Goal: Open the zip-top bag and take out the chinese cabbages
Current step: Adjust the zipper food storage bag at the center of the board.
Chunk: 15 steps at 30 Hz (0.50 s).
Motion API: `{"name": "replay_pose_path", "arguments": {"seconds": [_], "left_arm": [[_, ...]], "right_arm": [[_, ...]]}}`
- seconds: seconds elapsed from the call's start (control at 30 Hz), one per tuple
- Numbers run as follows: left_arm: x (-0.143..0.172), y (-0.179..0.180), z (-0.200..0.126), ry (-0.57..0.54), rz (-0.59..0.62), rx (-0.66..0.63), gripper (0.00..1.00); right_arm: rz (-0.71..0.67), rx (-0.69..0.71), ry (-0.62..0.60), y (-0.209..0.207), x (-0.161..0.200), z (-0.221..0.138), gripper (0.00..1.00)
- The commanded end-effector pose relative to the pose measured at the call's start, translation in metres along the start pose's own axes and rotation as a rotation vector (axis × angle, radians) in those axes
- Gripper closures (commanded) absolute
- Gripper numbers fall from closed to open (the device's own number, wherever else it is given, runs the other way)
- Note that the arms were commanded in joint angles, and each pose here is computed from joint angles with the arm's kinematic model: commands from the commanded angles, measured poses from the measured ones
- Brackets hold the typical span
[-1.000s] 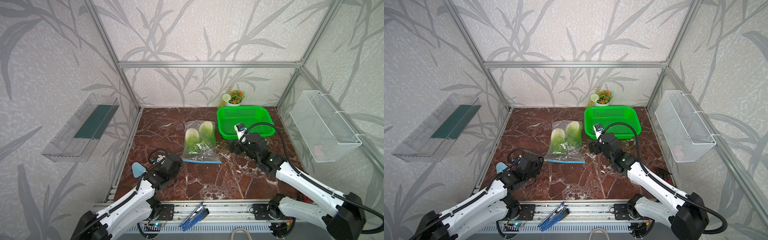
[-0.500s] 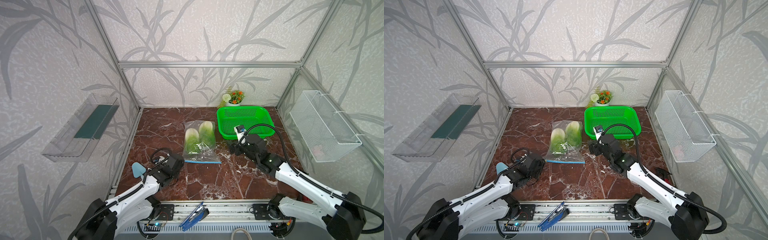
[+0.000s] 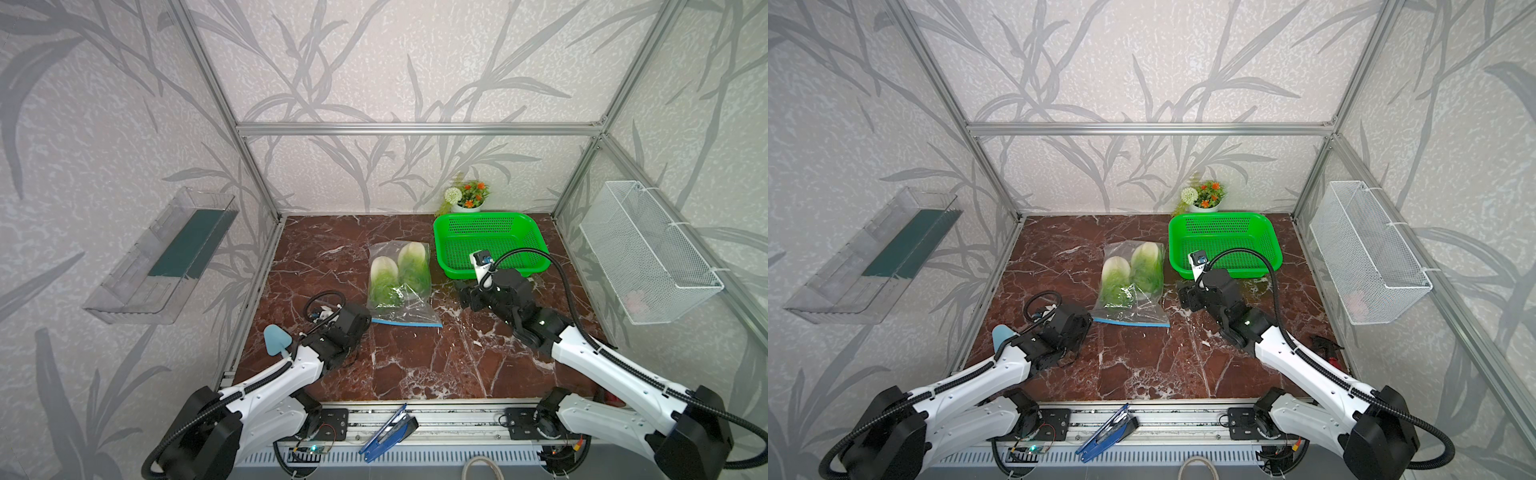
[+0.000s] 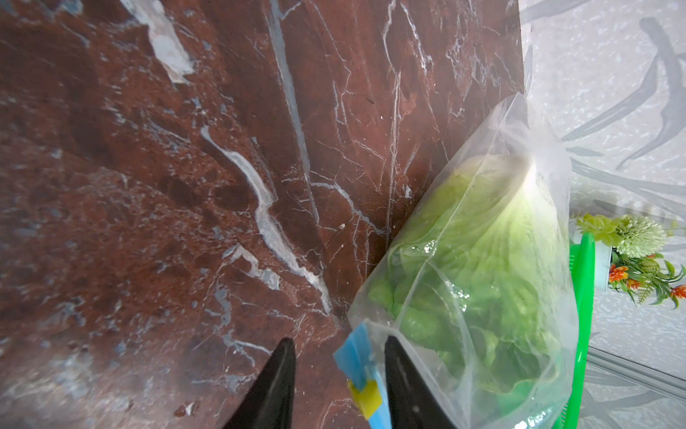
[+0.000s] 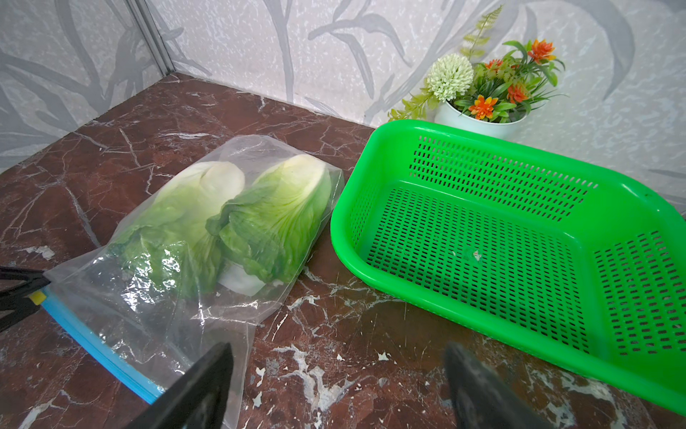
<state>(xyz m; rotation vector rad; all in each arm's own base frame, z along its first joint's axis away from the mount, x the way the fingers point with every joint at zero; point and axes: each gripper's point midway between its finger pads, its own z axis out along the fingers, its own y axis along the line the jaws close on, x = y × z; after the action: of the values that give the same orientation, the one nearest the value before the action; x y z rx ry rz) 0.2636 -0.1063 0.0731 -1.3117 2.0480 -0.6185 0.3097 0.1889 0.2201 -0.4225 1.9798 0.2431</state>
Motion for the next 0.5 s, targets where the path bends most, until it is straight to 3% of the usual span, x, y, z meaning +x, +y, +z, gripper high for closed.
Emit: {"name": "replay_pose_path", "arguments": {"seconds": [0.0,0.2,0.47], "left_arm": [[-0.0094,-0.0142,-0.0023,-0.056,0.001,0.038,0.69],[-0.0099,-0.021,0.0003,-0.066,0.006,0.055,0.86],[-0.0104,-0.024,-0.0006,-0.065,0.008,0.066,1.0]], "right_arm": [[0.0,0.011,-0.019,-0.0009,-0.0047,-0.0013,0.11],[0.004,0.015,-0.018,-0.0014,-0.0043,-0.0011,0.11],[0.009,0.018,-0.023,-0.0027,-0.0057,-0.0034,0.11]]}}
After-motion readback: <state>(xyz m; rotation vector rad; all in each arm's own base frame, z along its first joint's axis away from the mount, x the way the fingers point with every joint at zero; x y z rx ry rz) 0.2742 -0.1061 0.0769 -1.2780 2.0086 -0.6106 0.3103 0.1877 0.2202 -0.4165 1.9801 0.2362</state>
